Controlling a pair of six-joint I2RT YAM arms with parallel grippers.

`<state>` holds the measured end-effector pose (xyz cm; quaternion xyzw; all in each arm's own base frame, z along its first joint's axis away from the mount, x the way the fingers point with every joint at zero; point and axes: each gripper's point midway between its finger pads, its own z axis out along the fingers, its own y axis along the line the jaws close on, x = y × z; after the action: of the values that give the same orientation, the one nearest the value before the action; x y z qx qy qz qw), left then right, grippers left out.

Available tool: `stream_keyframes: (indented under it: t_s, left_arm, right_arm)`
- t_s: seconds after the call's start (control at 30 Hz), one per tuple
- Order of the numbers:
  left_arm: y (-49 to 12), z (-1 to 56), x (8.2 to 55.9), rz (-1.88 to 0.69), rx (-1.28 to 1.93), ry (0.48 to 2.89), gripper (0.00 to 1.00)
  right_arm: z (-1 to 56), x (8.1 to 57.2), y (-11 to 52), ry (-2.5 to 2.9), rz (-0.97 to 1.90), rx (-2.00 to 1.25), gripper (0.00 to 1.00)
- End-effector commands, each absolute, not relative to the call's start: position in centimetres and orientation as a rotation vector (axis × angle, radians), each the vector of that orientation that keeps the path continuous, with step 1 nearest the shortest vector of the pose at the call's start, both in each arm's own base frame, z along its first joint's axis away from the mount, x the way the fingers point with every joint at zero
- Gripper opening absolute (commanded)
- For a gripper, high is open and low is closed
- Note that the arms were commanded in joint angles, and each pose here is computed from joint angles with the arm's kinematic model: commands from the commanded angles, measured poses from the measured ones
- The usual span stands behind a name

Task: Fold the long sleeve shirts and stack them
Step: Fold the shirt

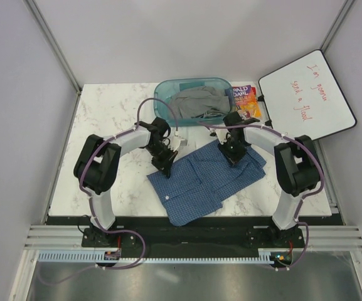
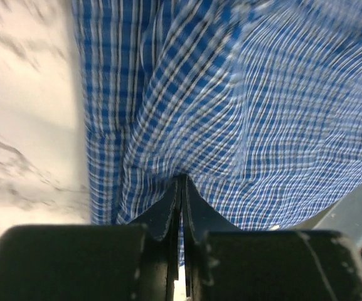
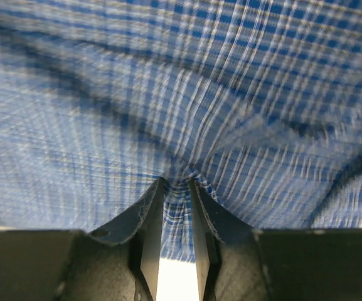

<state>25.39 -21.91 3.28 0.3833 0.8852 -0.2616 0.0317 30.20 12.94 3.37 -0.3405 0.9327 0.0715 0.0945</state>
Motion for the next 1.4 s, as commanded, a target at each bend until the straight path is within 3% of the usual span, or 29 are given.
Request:
stream_keyframes:
  t_s: [0.0,0.2,0.33,0.43,0.47,0.5,0.57,0.67,0.87,1.13,1.3,1.37]
  left_arm:
    - [-20.2,2.9,24.3,-0.779,1.065,2.824,0.03]
    - [-19.3,3.7,21.3,-0.873,1.076,2.839,0.02]
    - [-19.2,6.4,20.6,-0.975,1.118,2.695,0.05]
    - [-18.8,10.3,21.1,-0.968,1.292,2.395,0.26]
    - [-18.7,11.0,20.5,-0.959,1.379,2.300,0.32]
    - [-18.5,12.8,19.8,-0.914,1.468,2.159,0.46]
    - [-18.4,12.9,17.5,-0.859,1.716,1.941,0.57]
    - [-18.3,11.6,13.7,-0.717,2.034,1.645,0.59]
    - [-20.0,9.0,12.1,-0.433,2.220,1.233,0.53]
    - [-23.1,6.1,9.5,-0.289,2.282,1.035,0.38]
    - [-22.7,3.2,9.6,-0.215,2.330,1.005,0.37]
    - [-22.4,2.3,9.8,-0.191,2.344,1.006,0.41]
  right_arm:
    - [1.7,33.4,13.4,2.665,0.066,-1.110,0.31]
    - [0.7,35.8,18.0,2.571,0.056,-1.251,0.30]
    - [0.9,36.0,19.8,2.518,0.063,-1.321,0.31]
    - [2.2,36.6,19.9,2.470,0.055,-1.332,0.32]
    - [3.1,36.7,20.1,2.452,0.064,-1.327,0.33]
    - [3.8,36.8,20.4,2.430,0.079,-1.329,0.33]
    - [5.1,37.0,20.9,2.406,0.112,-1.321,0.33]
    - [5.2,36.7,21.5,2.420,0.163,-1.320,0.34]
    - [3.2,36.1,21.8,2.478,0.200,-1.329,0.33]
    - [2.6,36.1,21.9,2.496,0.209,-1.326,0.33]
    - [2.5,36.1,21.9,2.497,0.208,-1.326,0.32]
    - [2.3,36.2,22.0,2.498,0.210,-1.327,0.33]
